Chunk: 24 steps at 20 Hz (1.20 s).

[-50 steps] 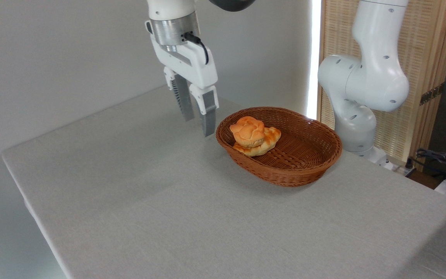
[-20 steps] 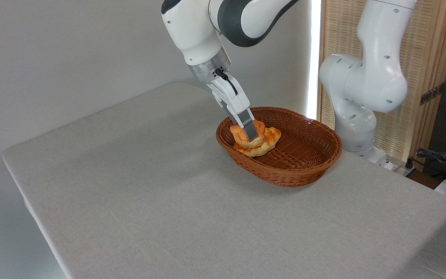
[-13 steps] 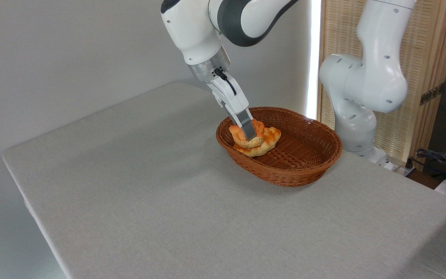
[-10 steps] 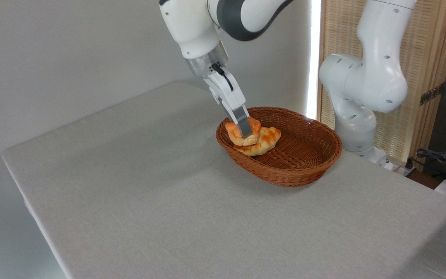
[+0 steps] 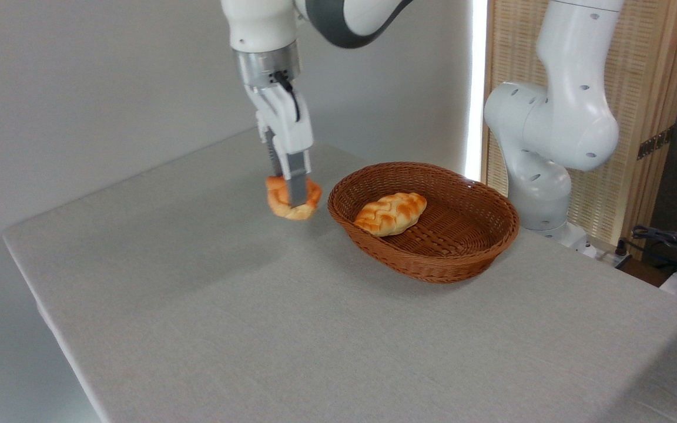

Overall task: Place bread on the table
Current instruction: 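Carry the bun beside the basket and lower it onto the table, then open the gripper and raise it away from the bun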

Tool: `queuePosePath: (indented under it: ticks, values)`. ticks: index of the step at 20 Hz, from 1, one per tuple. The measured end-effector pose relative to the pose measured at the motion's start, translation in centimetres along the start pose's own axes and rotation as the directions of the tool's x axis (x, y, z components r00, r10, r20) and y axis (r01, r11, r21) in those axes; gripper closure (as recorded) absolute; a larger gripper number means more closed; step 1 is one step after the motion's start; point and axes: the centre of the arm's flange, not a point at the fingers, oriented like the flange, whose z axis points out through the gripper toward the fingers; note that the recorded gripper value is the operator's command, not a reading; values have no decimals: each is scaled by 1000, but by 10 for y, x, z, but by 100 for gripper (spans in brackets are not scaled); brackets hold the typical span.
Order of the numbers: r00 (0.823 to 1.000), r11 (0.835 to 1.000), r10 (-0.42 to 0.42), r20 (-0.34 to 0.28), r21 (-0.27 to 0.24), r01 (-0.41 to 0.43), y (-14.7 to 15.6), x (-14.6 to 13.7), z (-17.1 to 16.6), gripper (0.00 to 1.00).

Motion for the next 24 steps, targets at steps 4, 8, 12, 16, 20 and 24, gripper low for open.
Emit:
queuePosePath:
  ticks: [4, 8, 12, 16, 20, 24]
  values:
    - [1000, 1000, -8, -27, 6, 8, -23, 18, 14, 0]
    - [999, 1000, -18, -39, 14, 19, -42, 29, 42, 0]
    - [999, 1000, -27, -39, 10, 27, -56, 35, 67, 0]
    - [999, 1000, -27, -30, 0, 27, -58, 37, 76, 0]
    - [999, 1000, -24, -40, 9, 25, -59, 40, 69, 0]
    - [992, 996, -50, -112, 68, 58, -64, 55, 19, 0]
